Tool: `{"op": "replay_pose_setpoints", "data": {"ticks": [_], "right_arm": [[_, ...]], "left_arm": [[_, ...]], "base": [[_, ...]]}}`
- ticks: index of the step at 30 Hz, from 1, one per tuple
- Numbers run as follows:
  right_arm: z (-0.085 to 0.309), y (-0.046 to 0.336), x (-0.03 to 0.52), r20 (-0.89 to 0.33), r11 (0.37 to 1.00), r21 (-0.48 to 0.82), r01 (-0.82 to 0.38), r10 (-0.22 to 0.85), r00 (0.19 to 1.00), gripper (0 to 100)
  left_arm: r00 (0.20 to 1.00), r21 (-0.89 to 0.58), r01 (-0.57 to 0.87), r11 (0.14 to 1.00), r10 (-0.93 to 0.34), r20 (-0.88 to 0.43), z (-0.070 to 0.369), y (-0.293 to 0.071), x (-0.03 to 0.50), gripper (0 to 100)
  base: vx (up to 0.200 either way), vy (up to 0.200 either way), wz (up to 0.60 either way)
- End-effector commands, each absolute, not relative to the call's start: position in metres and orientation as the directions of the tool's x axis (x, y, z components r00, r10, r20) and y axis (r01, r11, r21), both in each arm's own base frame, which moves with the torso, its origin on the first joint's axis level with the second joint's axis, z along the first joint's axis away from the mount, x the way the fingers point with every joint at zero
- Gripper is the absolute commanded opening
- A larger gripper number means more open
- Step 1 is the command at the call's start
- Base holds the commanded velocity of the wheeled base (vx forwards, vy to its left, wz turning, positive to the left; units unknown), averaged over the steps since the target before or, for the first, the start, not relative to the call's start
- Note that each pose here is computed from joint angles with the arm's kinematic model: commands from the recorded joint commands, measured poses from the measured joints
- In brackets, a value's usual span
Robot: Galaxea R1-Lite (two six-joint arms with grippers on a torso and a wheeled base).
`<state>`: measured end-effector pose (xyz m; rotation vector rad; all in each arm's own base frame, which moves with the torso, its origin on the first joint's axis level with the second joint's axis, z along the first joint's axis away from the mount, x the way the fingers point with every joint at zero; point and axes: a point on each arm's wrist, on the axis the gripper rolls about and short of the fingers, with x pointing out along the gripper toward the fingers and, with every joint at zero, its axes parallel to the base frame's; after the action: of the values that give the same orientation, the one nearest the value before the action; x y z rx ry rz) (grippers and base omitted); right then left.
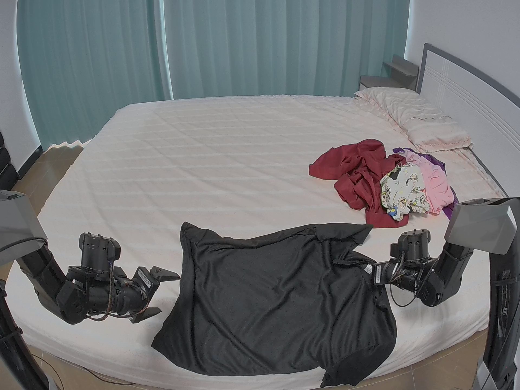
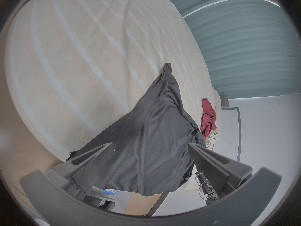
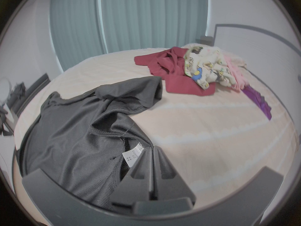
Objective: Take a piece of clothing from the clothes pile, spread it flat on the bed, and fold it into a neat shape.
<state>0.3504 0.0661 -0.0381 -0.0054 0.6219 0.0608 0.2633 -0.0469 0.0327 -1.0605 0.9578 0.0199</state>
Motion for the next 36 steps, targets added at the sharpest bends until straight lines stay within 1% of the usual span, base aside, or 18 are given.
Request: {"op": "replay_pose_setpoints", "data": {"ticks": [1,4,5,9,12,15,16,18,20,24,26,29,36], "right_arm": [[-0.039,0.052,0.346,-0.601,0.996,0.088,-0.012,0.063,0.797,0],[-0.041,0.045,0.343,-0.614,0.99,0.14,0.007,0.081,0.785,0],[-0.043,0.042,0.341,-0.622,0.989,0.15,0.012,0.085,0.778,100],[-0.041,0.032,0.337,-0.628,0.98,0.191,0.05,0.083,0.773,100],[-0.031,0.031,0.332,-0.619,0.961,0.267,0.066,0.119,0.776,100],[-0.02,0.03,0.319,-0.617,0.937,0.342,0.063,0.173,0.768,100],[-0.019,0.03,0.315,-0.621,0.934,0.352,0.062,0.184,0.762,100],[-0.019,0.03,0.304,-0.639,0.928,0.366,0.066,0.199,0.743,100],[-0.022,0.029,0.296,-0.647,0.928,0.365,0.071,0.198,0.736,100],[-0.028,0.028,0.281,-0.64,0.924,0.375,0.073,0.202,0.741,100],[-0.029,0.029,0.276,-0.619,0.911,0.405,0.08,0.209,0.757,100],[-0.03,0.03,0.271,-0.589,0.891,0.445,0.088,0.217,0.779,100],[-0.039,0.03,0.266,-0.581,0.889,0.449,0.084,0.22,0.784,100]], "left_arm": [[0.606,-0.716,-0.455,0.53,-0.404,-0.685,0.028,-0.046,0.264,100],[0.605,-0.715,-0.455,0.531,-0.404,-0.686,0.028,-0.046,0.264,100],[0.604,-0.713,-0.457,0.532,-0.403,-0.687,0.027,-0.046,0.264,100],[0.602,-0.707,-0.46,0.537,-0.397,-0.693,0.026,-0.046,0.264,100],[0.6,-0.69,-0.464,0.556,-0.376,-0.706,0.024,-0.045,0.262,100],[0.556,-0.628,-0.434,0.646,-0.357,-0.751,0.014,-0.043,0.246,100],[0.544,-0.614,-0.423,0.667,-0.355,-0.76,0.012,-0.043,0.243,100],[0.507,-0.555,-0.382,0.739,-0.334,-0.795,0.005,-0.042,0.231,100],[0.486,-0.509,-0.37,0.777,-0.306,-0.819,-0.001,-0.045,0.227,100],[0.453,-0.369,-0.385,0.846,-0.175,-0.874,-0.019,-0.059,0.224,100],[0.439,-0.288,-0.383,0.878,-0.101,-0.893,-0.029,-0.068,0.221,100],[0.44,-0.238,-0.371,0.898,-0.055,-0.896,-0.036,-0.078,0.218,100],[0.437,-0.234,-0.359,0.903,-0.059,-0.898,-0.036,-0.082,0.214,100]], "base": [[0.0,0.0,0.0],[0.0,0.0,0.0],[0.0,0.0,0.0],[0.0,0.0,0.0],[0.0,0.0,0.0],[0.0,0.0,0.0],[0.0,0.0,0.0],[0.0,0.0,0.0],[0.0,0.0,0.0],[0.0,0.0,0.0],[0.0,0.0,0.0],[0.0,0.0,0.0],[0.0,0.0,0.0]]}}
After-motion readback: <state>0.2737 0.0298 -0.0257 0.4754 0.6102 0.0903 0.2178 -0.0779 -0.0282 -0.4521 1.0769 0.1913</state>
